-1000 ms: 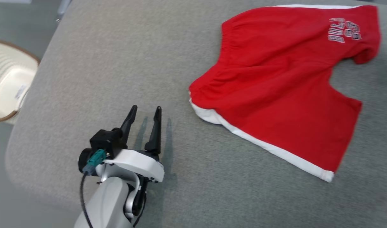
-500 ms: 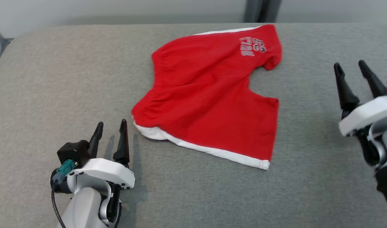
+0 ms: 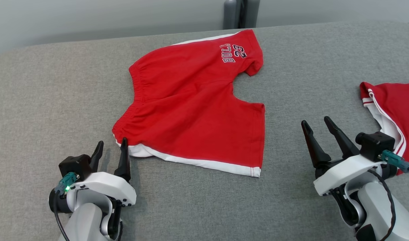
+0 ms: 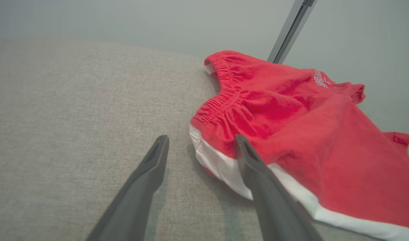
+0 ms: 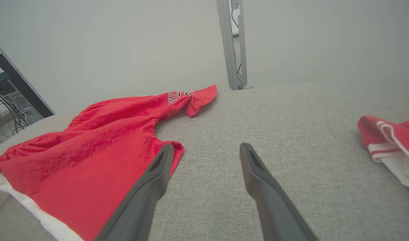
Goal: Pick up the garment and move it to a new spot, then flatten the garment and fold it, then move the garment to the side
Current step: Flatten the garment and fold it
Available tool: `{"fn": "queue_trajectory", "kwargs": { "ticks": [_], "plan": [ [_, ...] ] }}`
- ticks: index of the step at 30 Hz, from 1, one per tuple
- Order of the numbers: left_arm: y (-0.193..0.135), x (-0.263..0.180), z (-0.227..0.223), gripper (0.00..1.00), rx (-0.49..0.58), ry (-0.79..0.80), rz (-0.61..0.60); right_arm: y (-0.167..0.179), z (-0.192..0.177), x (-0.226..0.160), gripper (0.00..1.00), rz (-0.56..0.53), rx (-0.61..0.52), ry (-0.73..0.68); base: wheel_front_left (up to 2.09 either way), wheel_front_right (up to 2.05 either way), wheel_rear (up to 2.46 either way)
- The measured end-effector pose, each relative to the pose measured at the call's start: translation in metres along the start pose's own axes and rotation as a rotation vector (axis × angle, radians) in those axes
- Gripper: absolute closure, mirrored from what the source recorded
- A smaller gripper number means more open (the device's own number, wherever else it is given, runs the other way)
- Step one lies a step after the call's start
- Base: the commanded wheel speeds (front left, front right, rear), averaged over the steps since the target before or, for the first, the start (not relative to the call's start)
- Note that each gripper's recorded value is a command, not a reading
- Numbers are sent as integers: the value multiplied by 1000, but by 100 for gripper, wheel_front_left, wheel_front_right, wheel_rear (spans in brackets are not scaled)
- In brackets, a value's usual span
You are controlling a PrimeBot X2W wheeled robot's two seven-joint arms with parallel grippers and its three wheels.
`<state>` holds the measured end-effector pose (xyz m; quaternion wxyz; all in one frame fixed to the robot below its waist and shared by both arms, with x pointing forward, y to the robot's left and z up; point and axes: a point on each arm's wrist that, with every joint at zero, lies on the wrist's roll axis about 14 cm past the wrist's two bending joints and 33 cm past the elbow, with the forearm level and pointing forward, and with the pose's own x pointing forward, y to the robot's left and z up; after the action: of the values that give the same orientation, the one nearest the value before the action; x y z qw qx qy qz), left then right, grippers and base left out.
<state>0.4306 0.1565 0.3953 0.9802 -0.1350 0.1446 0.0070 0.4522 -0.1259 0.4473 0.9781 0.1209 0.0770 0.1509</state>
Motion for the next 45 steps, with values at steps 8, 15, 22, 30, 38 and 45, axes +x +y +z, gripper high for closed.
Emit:
{"fn": "queue_trajectory", "kwargs": {
  "ticks": [8, 15, 22, 30, 38, 45],
  "plan": [
    [9, 12, 2, 0, 21, 14, 49, -3, 10, -6, 0, -19, 5, -34, 0, 0, 0],
    [22, 15, 5, 0, 23, 5, 104, -5, 7, -8, 0, -29, 10, -29, 0, 0, 0],
    [10, 14, -20, 0, 44, 94, 49, -5, 3, -7, 0, -31, 11, -20, 0, 0, 0],
    [-9, 26, -28, 0, 64, 131, -6, -11, 1, -6, 0, -45, 1, -14, 0, 0, 0],
    [-8, 33, -26, 4, 72, 122, 2, -13, -4, -6, 0, -54, 8, -3, 0, 0, 0],
    [-1, 32, -11, 34, 50, 71, 22, -3, -11, -4, 0, -24, 6, 20, 0, 0, 0]
  ]
}}
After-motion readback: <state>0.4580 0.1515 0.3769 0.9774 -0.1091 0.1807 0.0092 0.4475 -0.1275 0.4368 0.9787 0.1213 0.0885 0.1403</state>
